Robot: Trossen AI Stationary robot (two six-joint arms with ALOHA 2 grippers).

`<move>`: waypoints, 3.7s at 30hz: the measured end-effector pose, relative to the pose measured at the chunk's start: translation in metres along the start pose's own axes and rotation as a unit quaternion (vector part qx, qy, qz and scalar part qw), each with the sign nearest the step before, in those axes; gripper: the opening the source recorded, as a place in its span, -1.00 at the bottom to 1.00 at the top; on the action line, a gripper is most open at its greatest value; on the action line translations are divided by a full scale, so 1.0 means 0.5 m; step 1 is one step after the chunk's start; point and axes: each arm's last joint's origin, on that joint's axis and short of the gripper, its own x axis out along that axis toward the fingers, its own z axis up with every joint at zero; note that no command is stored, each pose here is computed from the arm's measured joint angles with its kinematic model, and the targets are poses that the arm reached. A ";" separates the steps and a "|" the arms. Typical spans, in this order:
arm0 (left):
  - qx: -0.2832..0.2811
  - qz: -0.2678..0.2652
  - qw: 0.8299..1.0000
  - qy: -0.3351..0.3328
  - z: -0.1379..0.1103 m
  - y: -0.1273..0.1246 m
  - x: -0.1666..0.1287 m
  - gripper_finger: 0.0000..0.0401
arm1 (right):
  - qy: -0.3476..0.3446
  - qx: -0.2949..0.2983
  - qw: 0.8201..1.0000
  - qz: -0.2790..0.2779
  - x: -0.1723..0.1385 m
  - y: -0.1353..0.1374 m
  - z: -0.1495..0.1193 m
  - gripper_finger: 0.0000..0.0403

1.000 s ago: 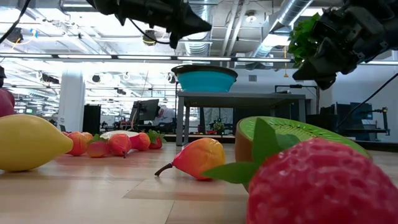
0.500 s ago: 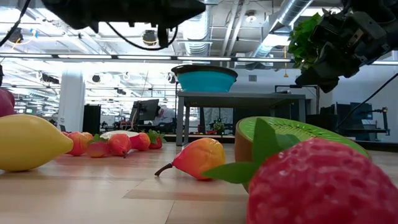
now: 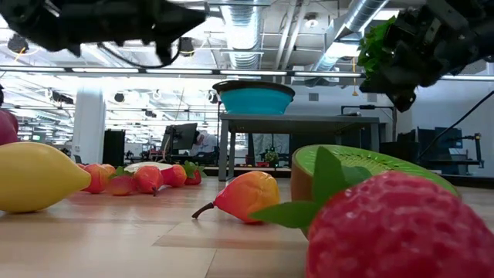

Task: Pick & Place Fruit
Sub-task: Put the right green pear into the strainer bowl

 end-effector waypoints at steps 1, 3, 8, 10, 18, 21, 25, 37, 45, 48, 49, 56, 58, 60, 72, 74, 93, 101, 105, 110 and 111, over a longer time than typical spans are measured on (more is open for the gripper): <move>0.000 0.003 1.000 -0.001 -0.004 0.004 -0.012 -1.00 | -0.005 0.001 1.000 0.003 0.000 0.001 0.002 -1.00; 0.001 0.008 1.000 -0.003 -0.010 0.010 -0.035 -1.00 | -0.016 0.004 1.000 0.007 0.000 0.003 0.007 -1.00; 0.002 0.008 1.000 -0.016 -0.014 0.014 -0.065 -1.00 | -0.039 0.010 0.999 0.011 0.000 0.003 0.016 -1.00; 0.002 0.008 1.000 -0.018 -0.014 0.014 -0.070 -1.00 | -0.045 0.011 0.999 0.012 0.000 0.002 0.019 -1.00; 0.002 0.008 1.000 -0.020 -0.014 0.014 -0.072 -1.00 | -0.050 0.013 0.999 0.010 0.000 0.001 0.022 -1.00; 0.002 0.007 1.000 -0.021 -0.014 0.014 -0.072 -1.00 | -0.050 0.013 0.999 0.010 0.000 0.001 0.022 -1.00; 0.002 0.007 1.000 -0.021 -0.014 0.014 -0.072 -1.00 | -0.050 0.013 0.999 0.010 0.000 0.001 0.022 -1.00; 0.002 0.007 1.000 -0.021 -0.014 0.014 -0.072 -1.00 | -0.055 0.012 0.998 0.006 0.001 -0.003 0.024 -1.00; 0.002 0.008 1.000 -0.021 -0.014 0.014 -0.071 -1.00 | -0.061 0.026 0.998 0.006 0.011 0.015 0.064 -1.00; 0.002 0.009 1.000 -0.021 -0.014 0.014 -0.071 -1.00 | -0.007 0.014 1.000 -0.018 0.026 0.027 0.085 -1.00; 0.002 0.010 1.000 -0.021 -0.014 0.014 -0.071 -1.00 | 0.019 0.009 0.999 -0.031 0.032 0.030 0.090 -1.00; 0.002 0.011 1.000 -0.021 -0.014 0.014 -0.071 -1.00 | 0.148 -0.023 0.985 -0.089 0.074 0.058 0.135 -1.00; 0.002 0.012 1.000 -0.021 -0.014 0.014 -0.071 -1.00 | 0.175 -0.029 0.979 -0.100 0.083 0.065 0.148 -1.00; 0.002 0.012 1.000 -0.021 -0.014 0.014 -0.071 -1.00 | 0.199 -0.034 0.973 -0.110 0.092 0.072 0.158 -1.00; 0.002 0.012 1.000 -0.021 -0.014 0.014 -0.071 -1.00 | 0.320 -0.134 0.936 -0.054 0.142 0.084 0.137 -1.00; 0.002 0.012 1.000 -0.021 -0.014 0.014 -0.071 -1.00 | 0.333 -0.139 0.932 -0.037 0.149 0.085 0.131 -1.00; 0.002 0.025 0.999 -0.022 -0.014 0.016 -0.071 -1.00 | 0.332 -0.123 0.935 -0.016 0.148 0.104 0.096 -1.00; 0.002 0.025 0.999 -0.021 -0.014 0.016 -0.071 -1.00 | 0.331 -0.120 0.936 -0.024 0.143 0.122 0.087 -1.00; 0.002 0.025 0.999 -0.021 -0.014 0.016 -0.071 -1.00 | 0.328 -0.129 0.935 -0.029 0.140 0.130 0.083 -1.00; 0.002 0.025 0.999 -0.021 -0.014 0.016 -0.071 -1.00 | 0.322 -0.134 0.937 -0.027 0.141 0.129 0.077 -1.00; 0.002 0.024 0.999 -0.021 -0.014 0.016 -0.071 -1.00 | 0.319 -0.134 0.938 -0.026 0.141 0.125 0.070 -1.00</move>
